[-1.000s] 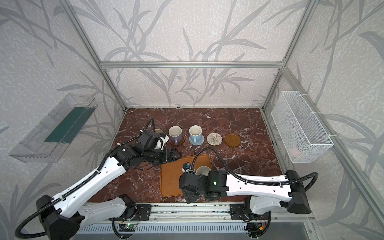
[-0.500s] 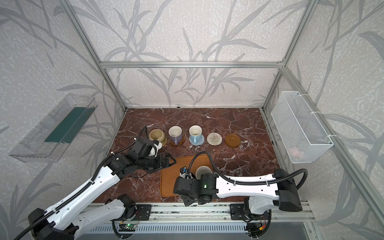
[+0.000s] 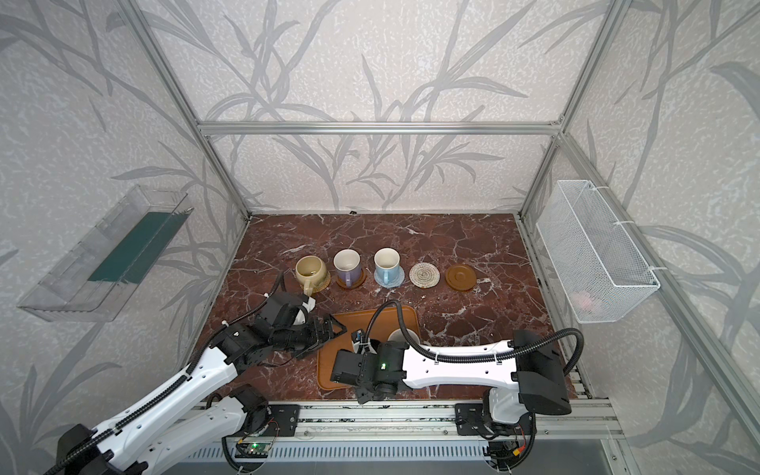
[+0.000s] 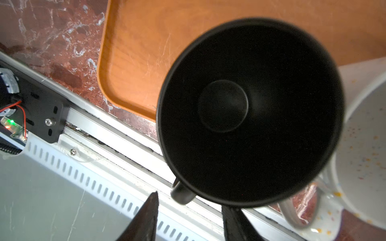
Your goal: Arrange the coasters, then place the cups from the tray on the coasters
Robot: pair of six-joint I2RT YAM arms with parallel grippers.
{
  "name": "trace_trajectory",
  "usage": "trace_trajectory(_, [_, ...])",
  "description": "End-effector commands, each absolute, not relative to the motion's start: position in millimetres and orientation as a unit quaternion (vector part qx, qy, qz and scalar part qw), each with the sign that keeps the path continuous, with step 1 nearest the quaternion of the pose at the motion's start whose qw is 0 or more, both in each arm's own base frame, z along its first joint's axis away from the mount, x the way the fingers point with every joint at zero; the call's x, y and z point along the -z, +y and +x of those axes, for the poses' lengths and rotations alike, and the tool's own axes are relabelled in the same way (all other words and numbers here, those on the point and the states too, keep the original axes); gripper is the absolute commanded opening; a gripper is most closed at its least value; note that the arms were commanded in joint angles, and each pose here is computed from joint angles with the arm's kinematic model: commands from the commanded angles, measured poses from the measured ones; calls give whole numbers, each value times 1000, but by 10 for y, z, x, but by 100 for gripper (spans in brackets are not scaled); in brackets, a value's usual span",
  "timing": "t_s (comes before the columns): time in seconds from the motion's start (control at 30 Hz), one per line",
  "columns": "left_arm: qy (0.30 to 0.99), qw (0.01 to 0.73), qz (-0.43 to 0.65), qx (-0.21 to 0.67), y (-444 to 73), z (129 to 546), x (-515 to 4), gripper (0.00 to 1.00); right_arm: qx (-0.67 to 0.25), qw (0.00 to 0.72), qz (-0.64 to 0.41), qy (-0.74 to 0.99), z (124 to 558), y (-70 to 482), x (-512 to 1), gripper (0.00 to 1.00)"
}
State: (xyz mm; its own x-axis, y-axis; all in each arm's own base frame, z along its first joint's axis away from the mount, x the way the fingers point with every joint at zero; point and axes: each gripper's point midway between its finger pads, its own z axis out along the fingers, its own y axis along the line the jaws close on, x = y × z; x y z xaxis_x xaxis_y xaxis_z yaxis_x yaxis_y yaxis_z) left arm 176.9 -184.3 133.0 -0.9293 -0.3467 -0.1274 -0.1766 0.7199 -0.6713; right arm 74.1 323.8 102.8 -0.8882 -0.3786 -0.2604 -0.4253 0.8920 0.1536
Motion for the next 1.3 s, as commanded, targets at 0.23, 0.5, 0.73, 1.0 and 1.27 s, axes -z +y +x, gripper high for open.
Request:
trace_trajectory(0.23, [913, 142, -153, 351, -1789, 1779, -1372, 99, -89, 124, -204, 967, 1002, 3282, -1030, 37])
trace_trajectory(0.5, [911, 148, -159, 350, -1752, 1770, -1361, 99, -96, 126, -202, 966, 1131, 3355, -984, 39])
trace_trajectory(0.73, [902, 158, -174, 363, -1732, 1765, -1366, 99, -76, 123, -202, 969, 1138, 3335, -883, 39])
trace_trajectory(1.0, [903, 156, -180, 358, -1709, 1753, -1317, 99, -67, 135, -203, 968, 1214, 3361, -891, 33])
trace_trajectory(1.27, [901, 160, -185, 358, -1691, 1758, -1322, 99, -64, 127, -211, 967, 1228, 3418, -830, 26])
